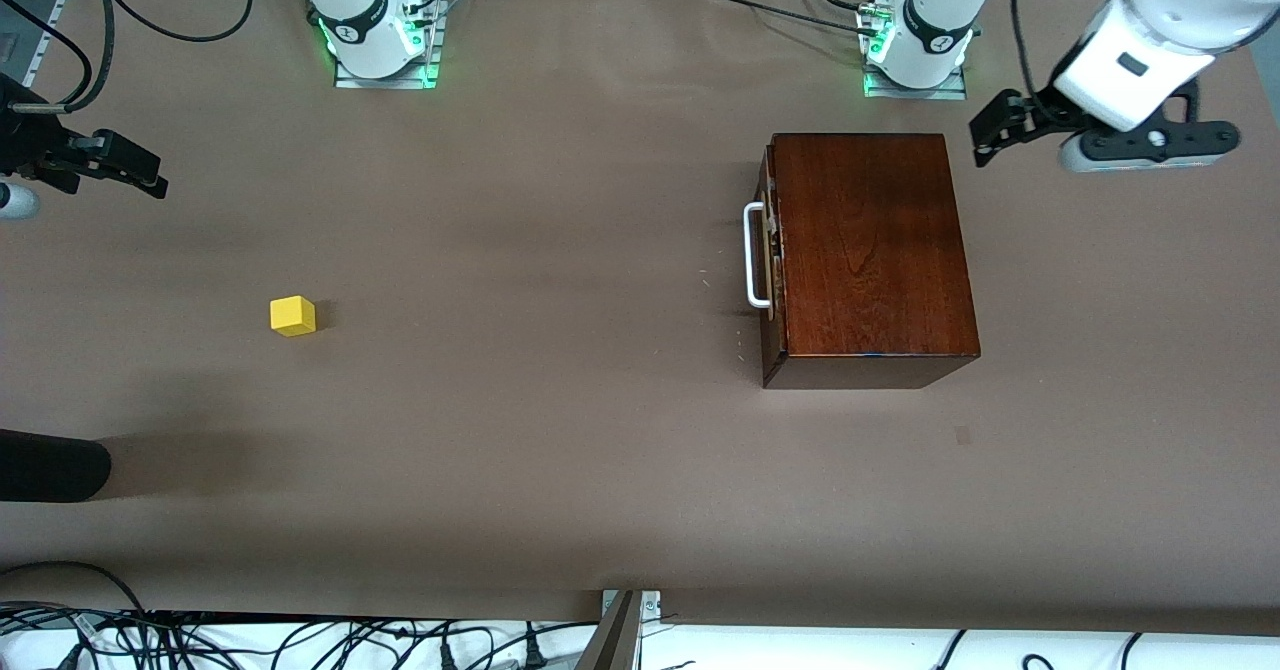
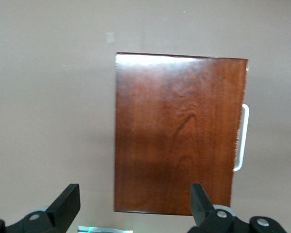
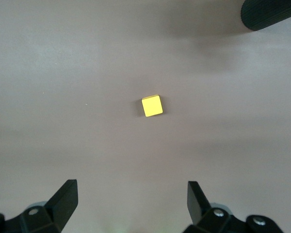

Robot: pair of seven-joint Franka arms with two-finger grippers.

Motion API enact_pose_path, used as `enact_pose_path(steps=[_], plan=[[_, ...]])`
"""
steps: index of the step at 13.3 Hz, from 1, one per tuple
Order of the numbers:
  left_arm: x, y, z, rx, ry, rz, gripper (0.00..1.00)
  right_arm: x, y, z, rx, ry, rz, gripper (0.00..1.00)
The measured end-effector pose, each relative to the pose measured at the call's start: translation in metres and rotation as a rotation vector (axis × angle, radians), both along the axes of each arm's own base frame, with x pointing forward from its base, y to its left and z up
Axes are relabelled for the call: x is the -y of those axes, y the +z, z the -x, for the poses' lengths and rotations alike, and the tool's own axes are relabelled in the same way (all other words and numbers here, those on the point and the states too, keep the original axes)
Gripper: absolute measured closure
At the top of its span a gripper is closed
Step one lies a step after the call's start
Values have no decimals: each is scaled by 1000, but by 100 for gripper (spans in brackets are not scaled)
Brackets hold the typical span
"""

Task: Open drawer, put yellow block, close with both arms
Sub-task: 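Move the left gripper to the white drawer handle and grasp it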

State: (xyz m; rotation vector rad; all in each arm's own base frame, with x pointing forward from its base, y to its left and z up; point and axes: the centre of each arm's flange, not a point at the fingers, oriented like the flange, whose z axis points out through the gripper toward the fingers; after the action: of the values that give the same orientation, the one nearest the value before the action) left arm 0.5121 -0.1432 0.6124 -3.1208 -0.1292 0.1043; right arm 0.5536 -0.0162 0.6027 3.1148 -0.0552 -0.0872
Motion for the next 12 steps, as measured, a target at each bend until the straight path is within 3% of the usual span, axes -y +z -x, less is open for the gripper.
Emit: enact_pose_path(steps=[5, 10, 12], plan=[[136, -63, -2, -1, 27, 8, 0, 0, 0, 0, 0, 1, 0, 0], [248, -140, 31, 7, 65, -95, 0, -1, 0, 0, 0, 2, 0, 0], [277, -184, 43, -7, 27, -158, 0, -2, 0, 0, 0, 3, 0, 0]])
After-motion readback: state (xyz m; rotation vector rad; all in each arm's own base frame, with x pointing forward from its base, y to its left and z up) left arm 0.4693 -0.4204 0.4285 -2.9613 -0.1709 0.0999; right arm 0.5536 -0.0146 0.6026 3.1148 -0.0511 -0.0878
